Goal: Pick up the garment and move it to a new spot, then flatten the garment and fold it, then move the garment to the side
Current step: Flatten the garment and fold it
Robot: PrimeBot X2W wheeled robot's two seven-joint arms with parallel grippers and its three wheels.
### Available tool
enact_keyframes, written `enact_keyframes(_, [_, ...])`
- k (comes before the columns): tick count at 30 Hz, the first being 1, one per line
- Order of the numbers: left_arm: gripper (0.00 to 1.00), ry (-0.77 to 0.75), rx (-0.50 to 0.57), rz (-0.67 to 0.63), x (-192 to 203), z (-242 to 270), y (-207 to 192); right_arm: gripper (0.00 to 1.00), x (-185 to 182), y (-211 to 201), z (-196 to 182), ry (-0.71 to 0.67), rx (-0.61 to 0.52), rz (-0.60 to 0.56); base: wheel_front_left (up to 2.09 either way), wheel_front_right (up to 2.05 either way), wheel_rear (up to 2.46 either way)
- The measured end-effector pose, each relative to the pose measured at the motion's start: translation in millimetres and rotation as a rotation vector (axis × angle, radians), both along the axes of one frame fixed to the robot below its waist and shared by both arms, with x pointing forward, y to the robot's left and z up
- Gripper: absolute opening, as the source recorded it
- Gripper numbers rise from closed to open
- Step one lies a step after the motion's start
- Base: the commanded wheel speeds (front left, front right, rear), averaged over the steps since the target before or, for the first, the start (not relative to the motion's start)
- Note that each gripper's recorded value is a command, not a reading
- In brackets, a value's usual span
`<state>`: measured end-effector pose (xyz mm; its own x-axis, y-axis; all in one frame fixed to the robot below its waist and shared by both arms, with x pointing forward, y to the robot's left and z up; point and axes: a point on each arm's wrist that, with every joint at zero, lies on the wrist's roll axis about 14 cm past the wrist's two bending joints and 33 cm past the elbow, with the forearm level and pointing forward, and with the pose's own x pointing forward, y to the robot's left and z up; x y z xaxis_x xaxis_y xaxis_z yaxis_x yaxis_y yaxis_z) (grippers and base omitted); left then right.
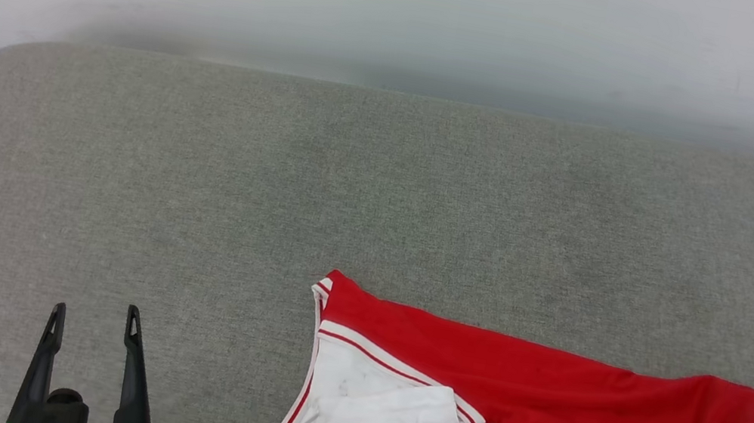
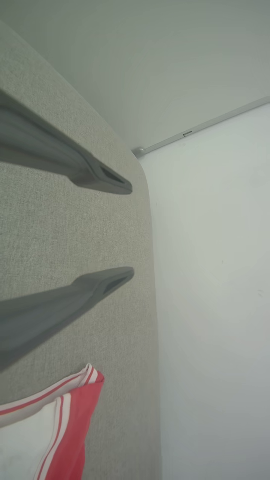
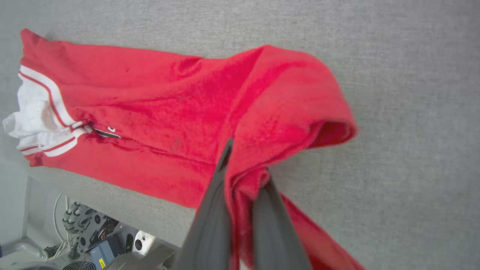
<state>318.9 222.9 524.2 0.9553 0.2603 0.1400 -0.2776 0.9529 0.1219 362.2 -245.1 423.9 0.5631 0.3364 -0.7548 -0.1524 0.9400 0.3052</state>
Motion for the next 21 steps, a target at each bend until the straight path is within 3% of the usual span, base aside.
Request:
enact_keyframes(8, [1.0, 0.02, 0.004, -0.005, 0, -6, 0, 0.0, -5, 90, 39, -0.059, 0.149, 0.248, 0.0, 0.0, 0.0])
enact_keyframes(15, [1.0, 0.039, 0.004, -0.002, 9, -12, 2, 0.0, -4, 169, 56, -0.099, 0.139, 0.516, 0.0, 0.0, 0.0])
enact_keyframes(16, [1.0, 0.045, 0.003, -0.005, 14, -14, 2, 0.0, -2, 199, 56, -0.115, 0.108, 0.618, 0.0, 0.0, 0.0])
enact_keyframes(21, [1.0, 0.057, 0.001, -0.002, 22, -18, 4, 0.0, 2, 244, 46, -0.122, 0.068, 0.75, 0.0, 0.0, 0.0])
